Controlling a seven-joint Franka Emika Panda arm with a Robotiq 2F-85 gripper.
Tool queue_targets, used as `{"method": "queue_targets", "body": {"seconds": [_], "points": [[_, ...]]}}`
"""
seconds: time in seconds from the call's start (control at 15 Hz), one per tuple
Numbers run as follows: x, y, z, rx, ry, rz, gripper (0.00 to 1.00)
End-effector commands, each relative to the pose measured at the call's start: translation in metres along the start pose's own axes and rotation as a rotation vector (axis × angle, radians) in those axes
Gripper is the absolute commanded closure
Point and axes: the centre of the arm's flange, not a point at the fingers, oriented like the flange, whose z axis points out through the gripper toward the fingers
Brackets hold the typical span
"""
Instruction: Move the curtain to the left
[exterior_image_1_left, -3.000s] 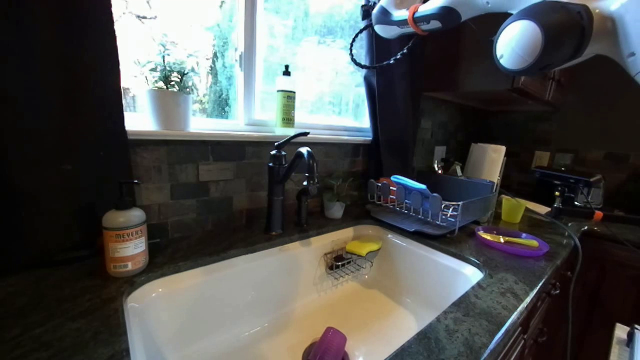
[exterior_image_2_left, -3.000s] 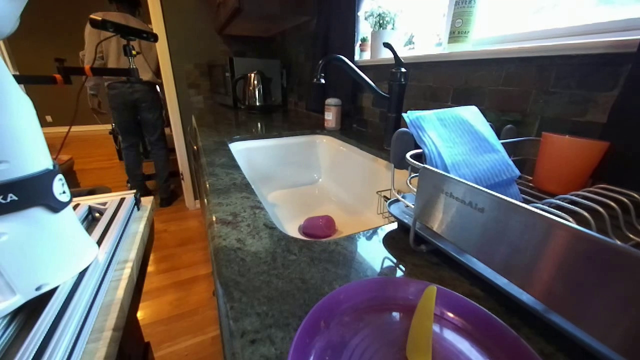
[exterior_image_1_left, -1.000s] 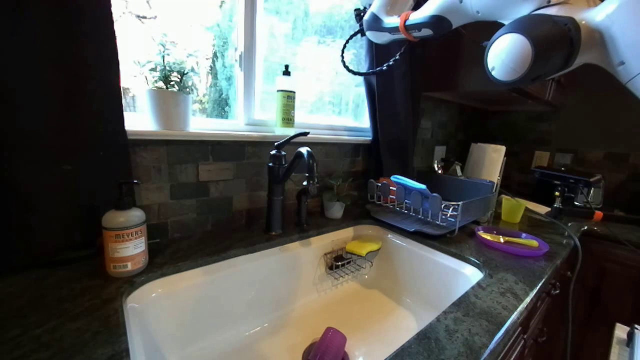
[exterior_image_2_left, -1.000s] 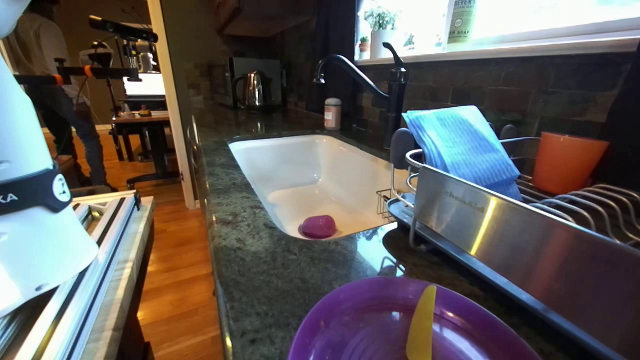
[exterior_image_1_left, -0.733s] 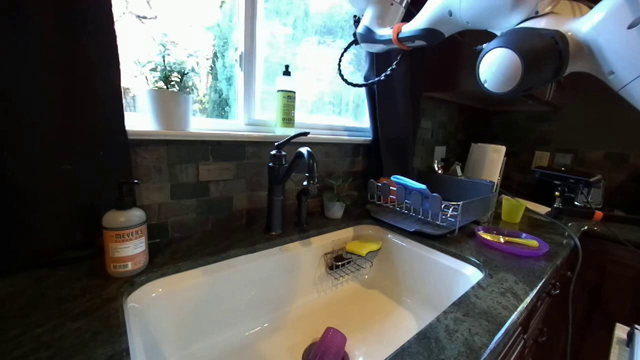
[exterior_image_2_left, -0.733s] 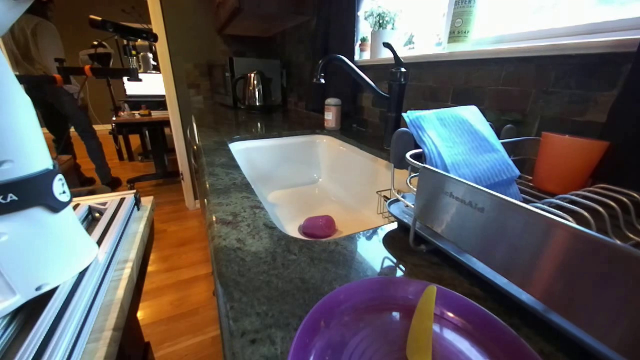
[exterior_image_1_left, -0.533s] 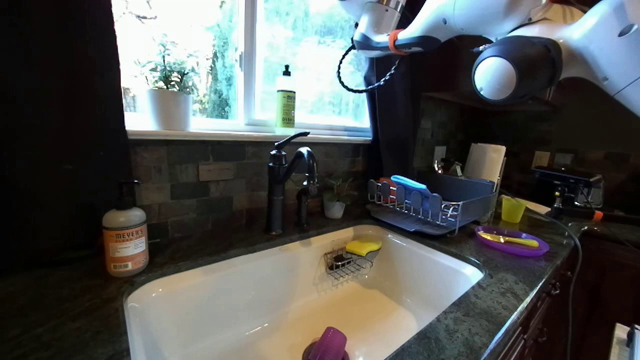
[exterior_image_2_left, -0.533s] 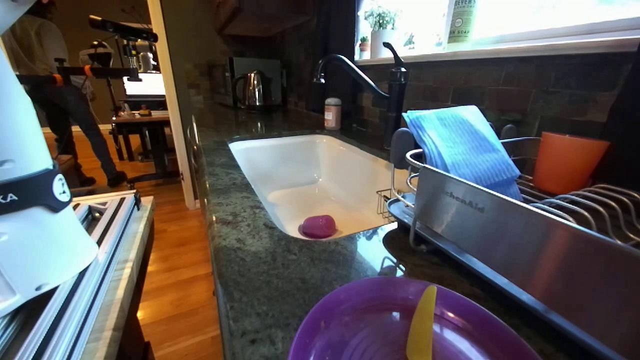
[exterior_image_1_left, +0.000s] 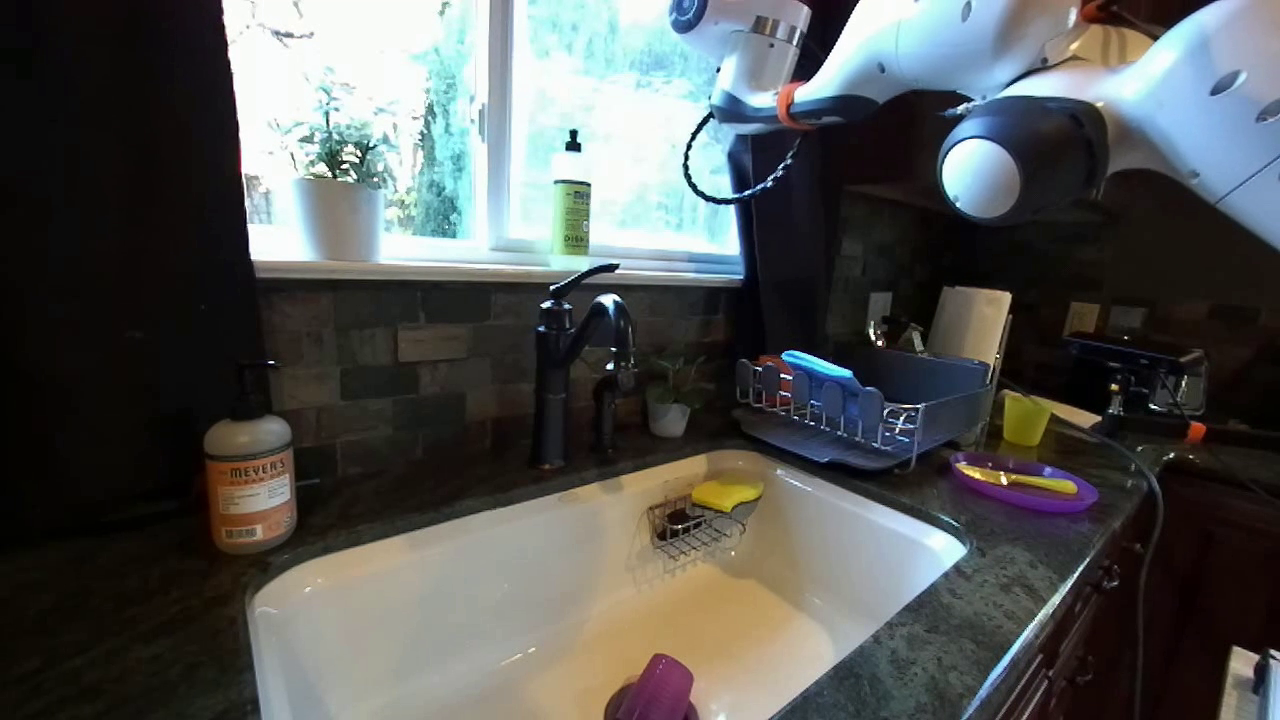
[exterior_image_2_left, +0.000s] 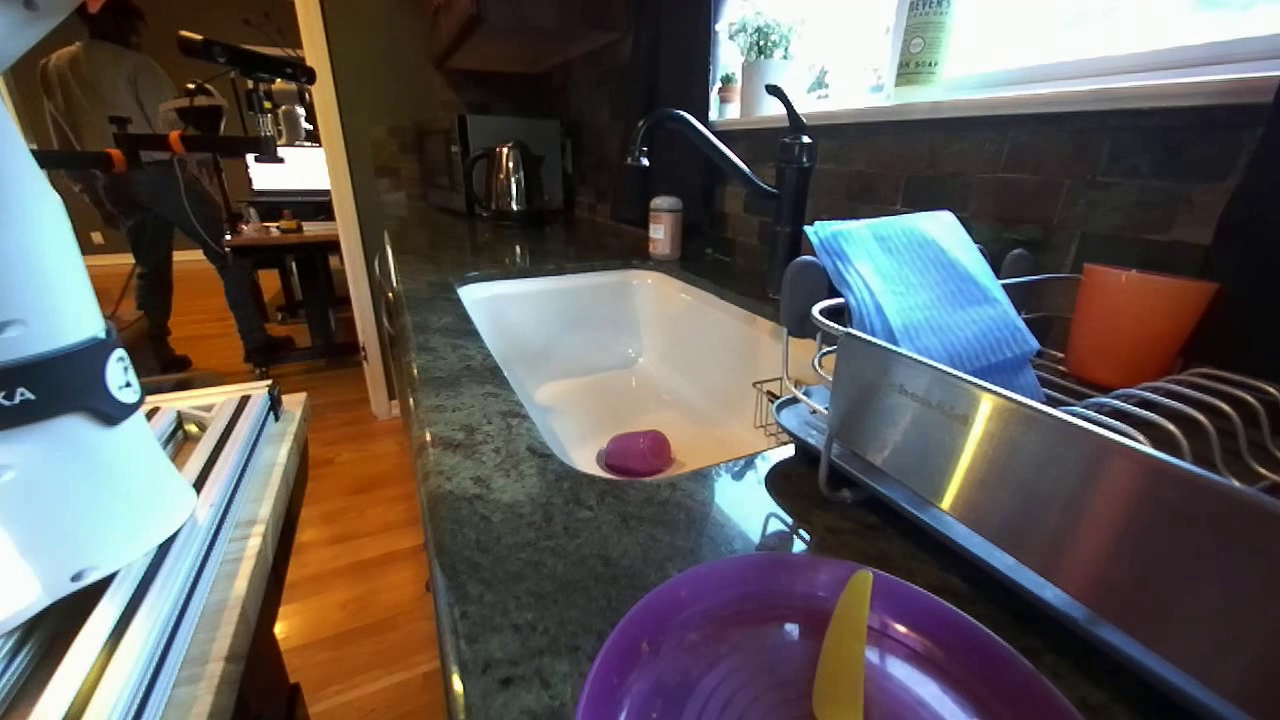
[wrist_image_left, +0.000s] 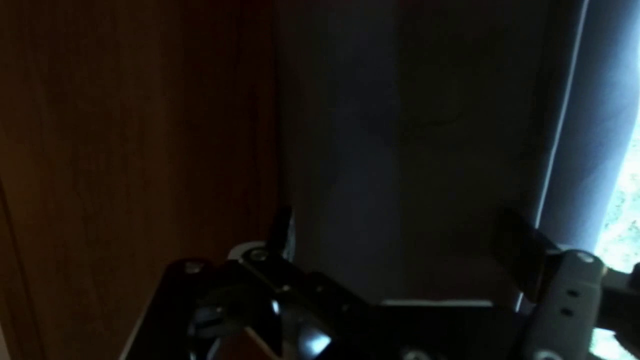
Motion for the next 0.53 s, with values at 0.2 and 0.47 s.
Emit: {"method": "queue_targets", "body": {"seconds": [0.2,0.47], "points": [[-0.001,-0.035,0.018,-0.013,0.003,0.002,0.0],[-0.004,-0.045,0.012,0.024,0.005,-0.012,0.0]]}}
